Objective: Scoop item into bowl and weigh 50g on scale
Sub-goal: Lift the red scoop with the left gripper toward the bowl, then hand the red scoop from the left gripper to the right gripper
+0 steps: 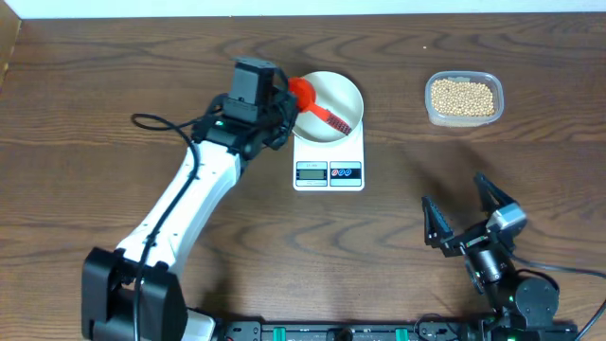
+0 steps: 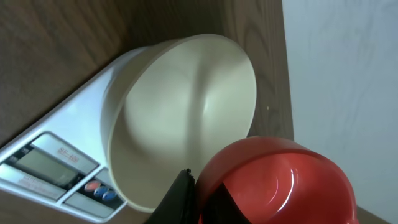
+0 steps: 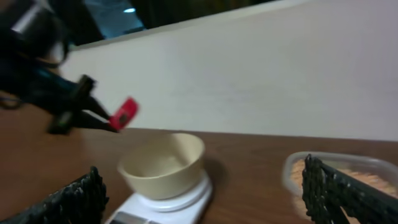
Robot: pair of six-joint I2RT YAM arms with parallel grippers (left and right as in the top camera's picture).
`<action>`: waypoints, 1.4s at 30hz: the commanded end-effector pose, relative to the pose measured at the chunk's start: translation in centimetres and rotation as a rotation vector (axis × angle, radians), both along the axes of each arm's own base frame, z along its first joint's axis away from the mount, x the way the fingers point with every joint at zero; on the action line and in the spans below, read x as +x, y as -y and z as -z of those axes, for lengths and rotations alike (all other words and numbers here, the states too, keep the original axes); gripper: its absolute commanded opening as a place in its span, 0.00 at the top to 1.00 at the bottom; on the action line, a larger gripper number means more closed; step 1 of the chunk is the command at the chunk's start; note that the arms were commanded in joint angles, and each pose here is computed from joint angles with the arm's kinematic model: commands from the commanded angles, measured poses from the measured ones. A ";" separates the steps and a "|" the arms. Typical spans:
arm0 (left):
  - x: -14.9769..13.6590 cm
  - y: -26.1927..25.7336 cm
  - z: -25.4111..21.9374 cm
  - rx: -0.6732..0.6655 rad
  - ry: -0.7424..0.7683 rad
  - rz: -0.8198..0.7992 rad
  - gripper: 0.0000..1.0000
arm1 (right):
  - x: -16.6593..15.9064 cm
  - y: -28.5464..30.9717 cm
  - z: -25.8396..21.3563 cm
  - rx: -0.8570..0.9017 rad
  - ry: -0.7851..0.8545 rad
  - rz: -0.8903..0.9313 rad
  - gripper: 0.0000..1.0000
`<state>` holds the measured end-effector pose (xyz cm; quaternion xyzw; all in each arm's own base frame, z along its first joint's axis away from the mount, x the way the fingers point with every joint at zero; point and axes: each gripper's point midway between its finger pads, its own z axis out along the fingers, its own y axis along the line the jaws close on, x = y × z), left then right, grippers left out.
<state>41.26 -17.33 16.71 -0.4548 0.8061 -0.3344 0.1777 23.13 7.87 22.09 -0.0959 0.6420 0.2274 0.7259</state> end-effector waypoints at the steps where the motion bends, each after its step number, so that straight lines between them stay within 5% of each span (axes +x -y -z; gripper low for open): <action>1: 1.5 -0.9 -0.5 0.033 0.055 -0.058 0.93 | -0.1 -1.7 -2.8 0.037 -0.044 -0.112 0.01; 12: 1.9 1.5 -2.1 -0.034 0.122 0.006 0.93 | 8.2 -6.0 -6.7 -0.089 -0.510 -0.389 0.01; 16: 1.9 1.5 -2.0 -0.033 0.118 0.006 0.93 | 11.9 -6.7 -6.2 -0.085 -0.542 -0.428 0.01; 21: 1.6 1.4 -1.6 -0.047 0.083 -0.018 0.93 | 14.7 -7.2 -2.6 0.098 -0.734 -0.416 0.01; 26: -0.7 0.7 0.8 -0.130 -0.129 -0.183 0.93 | 14.7 -11.6 -0.4 0.120 -0.782 -0.578 0.34; 36: -2.2 2.4 1.4 -0.128 -0.176 -0.155 0.93 | 14.6 -16.2 0.5 0.160 -0.835 -0.590 0.36; 42: -2.7 3.4 1.4 -0.125 -0.177 -0.129 0.93 | 14.2 -16.8 1.3 0.152 -0.868 -0.583 0.51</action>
